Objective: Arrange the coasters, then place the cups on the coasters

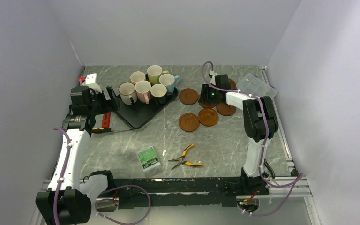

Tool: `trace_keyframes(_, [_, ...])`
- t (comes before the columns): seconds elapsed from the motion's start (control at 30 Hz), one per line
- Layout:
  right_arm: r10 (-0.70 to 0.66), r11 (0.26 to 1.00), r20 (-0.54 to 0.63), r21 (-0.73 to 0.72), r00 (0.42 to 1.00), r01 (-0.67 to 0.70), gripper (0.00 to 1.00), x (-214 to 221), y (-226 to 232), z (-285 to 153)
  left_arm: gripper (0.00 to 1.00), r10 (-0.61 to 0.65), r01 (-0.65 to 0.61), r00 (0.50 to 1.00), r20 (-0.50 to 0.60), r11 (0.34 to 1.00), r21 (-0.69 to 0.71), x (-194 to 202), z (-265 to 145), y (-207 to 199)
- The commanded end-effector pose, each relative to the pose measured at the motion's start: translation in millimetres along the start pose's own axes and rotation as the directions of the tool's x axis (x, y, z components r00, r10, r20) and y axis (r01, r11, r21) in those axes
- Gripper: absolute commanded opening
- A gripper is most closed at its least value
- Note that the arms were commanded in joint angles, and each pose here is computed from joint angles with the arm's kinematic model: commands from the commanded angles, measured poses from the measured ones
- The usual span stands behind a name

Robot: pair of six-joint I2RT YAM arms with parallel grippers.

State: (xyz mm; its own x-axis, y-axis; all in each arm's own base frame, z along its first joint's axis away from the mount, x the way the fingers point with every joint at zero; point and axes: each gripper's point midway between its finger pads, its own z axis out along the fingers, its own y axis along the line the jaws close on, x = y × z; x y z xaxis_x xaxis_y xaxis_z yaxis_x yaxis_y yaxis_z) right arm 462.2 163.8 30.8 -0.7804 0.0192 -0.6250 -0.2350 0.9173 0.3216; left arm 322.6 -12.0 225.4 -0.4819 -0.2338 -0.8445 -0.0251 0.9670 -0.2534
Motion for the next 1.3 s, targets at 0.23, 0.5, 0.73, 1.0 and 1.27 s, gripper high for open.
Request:
trace_keyframes(0.23, [0.035, 0.998, -0.111, -0.042, 0.993, -0.040, 0.59, 47, 17, -11, 0.94, 0.013, -0.013, 1.000, 0.015, 1.000, 0.021, -6, 1, -4])
trace_keyframes(0.5, [0.012, 0.998, -0.085, -0.061, 0.996, -0.017, 0.59, 44, 30, -17, 0.94, 0.012, -0.012, 1.000, 0.016, 1.000, 0.028, -7, 1, -5])
trace_keyframes(0.73, [-0.016, 0.997, -0.066, -0.076, 0.998, 0.010, 0.59, 38, 37, -12, 0.94, 0.012, -0.012, 1.000, 0.016, 0.999, 0.030, -7, 1, -5])
trace_keyframes(1.0, [-0.041, 0.996, -0.027, -0.081, 0.999, 0.039, 0.59, 21, 43, -15, 0.94, 0.010, -0.010, 1.000, 0.012, 0.999, 0.036, -6, 2, -6])
trace_keyframes(1.27, [-0.060, 0.997, 0.066, -0.048, 0.996, 0.063, 0.64, -20, 52, -45, 0.94, 0.010, -0.010, 1.000, 0.010, 0.999, 0.043, -6, 2, -7])
